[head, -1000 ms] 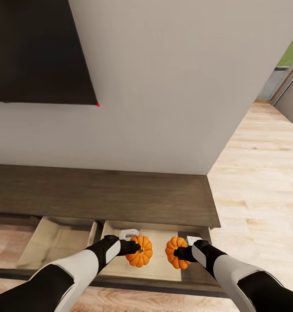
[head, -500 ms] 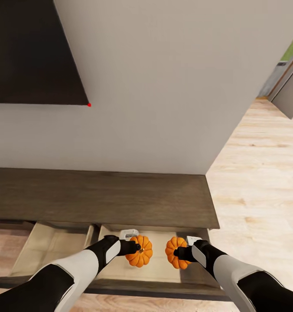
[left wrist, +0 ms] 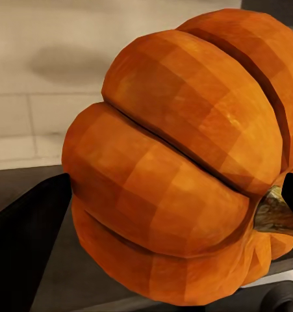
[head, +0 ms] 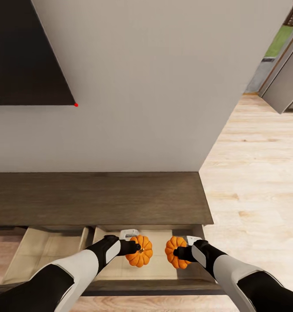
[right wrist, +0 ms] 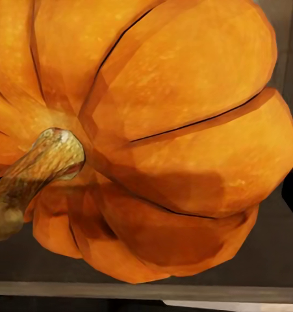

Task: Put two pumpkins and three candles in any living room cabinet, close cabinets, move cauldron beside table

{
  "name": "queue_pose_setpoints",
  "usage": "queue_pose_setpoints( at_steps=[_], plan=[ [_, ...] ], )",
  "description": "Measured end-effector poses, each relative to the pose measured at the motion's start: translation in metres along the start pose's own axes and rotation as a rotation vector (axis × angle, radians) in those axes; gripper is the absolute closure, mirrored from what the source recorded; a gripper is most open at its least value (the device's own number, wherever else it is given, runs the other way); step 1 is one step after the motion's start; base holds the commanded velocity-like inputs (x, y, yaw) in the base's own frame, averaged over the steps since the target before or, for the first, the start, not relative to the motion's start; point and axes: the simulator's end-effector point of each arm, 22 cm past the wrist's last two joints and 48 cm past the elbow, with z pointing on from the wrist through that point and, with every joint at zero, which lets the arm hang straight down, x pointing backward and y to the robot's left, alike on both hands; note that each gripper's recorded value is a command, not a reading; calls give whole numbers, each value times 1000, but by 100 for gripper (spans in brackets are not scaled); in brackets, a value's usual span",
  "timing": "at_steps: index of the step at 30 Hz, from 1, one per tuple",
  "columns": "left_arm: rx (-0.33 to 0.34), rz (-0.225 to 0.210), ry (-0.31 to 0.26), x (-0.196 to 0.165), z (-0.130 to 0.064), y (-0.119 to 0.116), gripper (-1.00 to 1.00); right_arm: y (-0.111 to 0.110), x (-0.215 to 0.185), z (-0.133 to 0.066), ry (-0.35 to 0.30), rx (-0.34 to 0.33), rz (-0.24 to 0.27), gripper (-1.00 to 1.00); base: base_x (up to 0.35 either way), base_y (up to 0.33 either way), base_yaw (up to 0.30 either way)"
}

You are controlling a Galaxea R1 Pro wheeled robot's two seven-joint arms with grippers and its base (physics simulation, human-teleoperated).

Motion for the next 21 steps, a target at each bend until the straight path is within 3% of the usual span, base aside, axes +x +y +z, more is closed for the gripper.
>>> queue_pose_setpoints(
  at_steps=[9, 21],
  plan=[
    [-1, 0, 3, 1, 1, 1, 100, 5, 2, 1, 3, -7, -2, 100, 0, 0, 142],
    [-1, 1, 3, 2, 12, 4, 100, 4, 1, 12, 2, -6, -3, 100, 0, 0, 10]
  ],
)
